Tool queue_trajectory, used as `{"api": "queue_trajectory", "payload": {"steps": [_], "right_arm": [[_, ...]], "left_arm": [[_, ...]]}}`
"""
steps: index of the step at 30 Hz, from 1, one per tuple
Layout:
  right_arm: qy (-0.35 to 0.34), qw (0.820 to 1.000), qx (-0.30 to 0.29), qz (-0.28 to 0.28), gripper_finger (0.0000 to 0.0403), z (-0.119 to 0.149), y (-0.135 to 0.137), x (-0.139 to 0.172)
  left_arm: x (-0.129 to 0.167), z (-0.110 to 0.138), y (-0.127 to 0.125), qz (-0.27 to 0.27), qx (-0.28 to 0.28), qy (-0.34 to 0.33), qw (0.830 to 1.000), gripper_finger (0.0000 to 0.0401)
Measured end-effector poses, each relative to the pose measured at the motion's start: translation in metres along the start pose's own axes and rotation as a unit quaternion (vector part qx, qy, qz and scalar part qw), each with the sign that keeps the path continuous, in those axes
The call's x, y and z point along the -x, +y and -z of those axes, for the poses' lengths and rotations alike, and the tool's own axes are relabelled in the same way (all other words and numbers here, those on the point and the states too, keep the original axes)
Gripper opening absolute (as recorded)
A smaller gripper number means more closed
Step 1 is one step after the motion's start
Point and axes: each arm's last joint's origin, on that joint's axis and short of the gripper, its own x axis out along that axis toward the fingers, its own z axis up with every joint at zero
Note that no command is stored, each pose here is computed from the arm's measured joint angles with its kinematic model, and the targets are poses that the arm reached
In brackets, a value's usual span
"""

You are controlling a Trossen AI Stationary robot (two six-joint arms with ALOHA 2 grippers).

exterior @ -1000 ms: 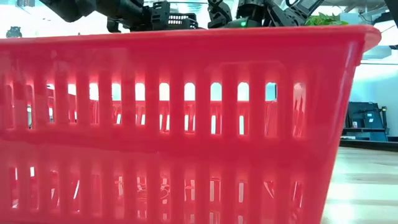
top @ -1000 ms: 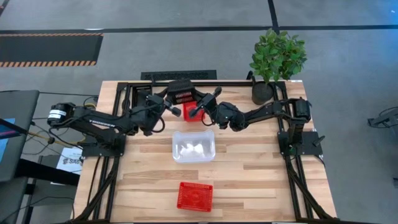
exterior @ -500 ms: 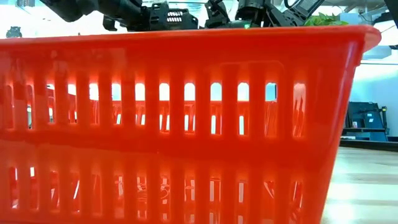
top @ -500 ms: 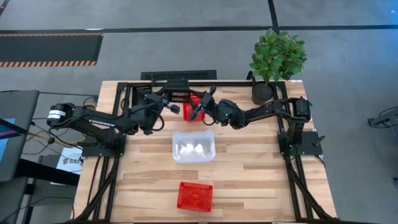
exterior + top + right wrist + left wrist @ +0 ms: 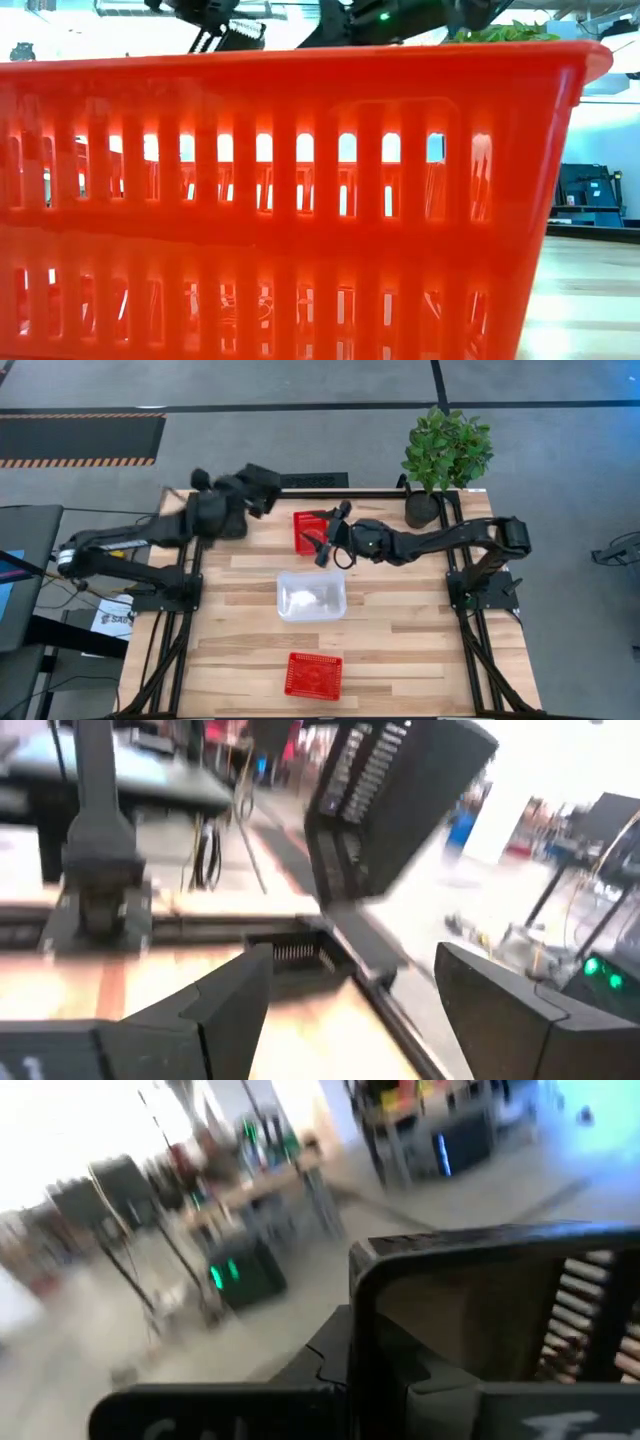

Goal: Stack baskets by color
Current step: Stack the bottom black bin on top of the top black bins

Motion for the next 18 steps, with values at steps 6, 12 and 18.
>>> {"api": "queue_trajectory", "payload": {"steps": [6, 12, 18], "right_arm": [[0.092, 0.995, 0.006, -0.024, 0.0301, -0.002, -0.005, 0.022], [0.147, 0.988, 0.007, -0.039, 0.0301, -0.001, -0.004, 0.035], [0.169, 0.983, 0.02, -0.064, 0.0301, 0.001, 0.01, 0.044]], "left_arm": [[-0.031, 0.006, 0.054, 0.08, 0.095, 0.163, 0.979, 0.0001], [-0.062, 0.037, 0.081, 0.08, 0.167, 0.299, 0.936, 0.0], [-0.107, 0.066, 0.09, 0.033, 0.191, 0.384, 0.903, 0.0]]}}
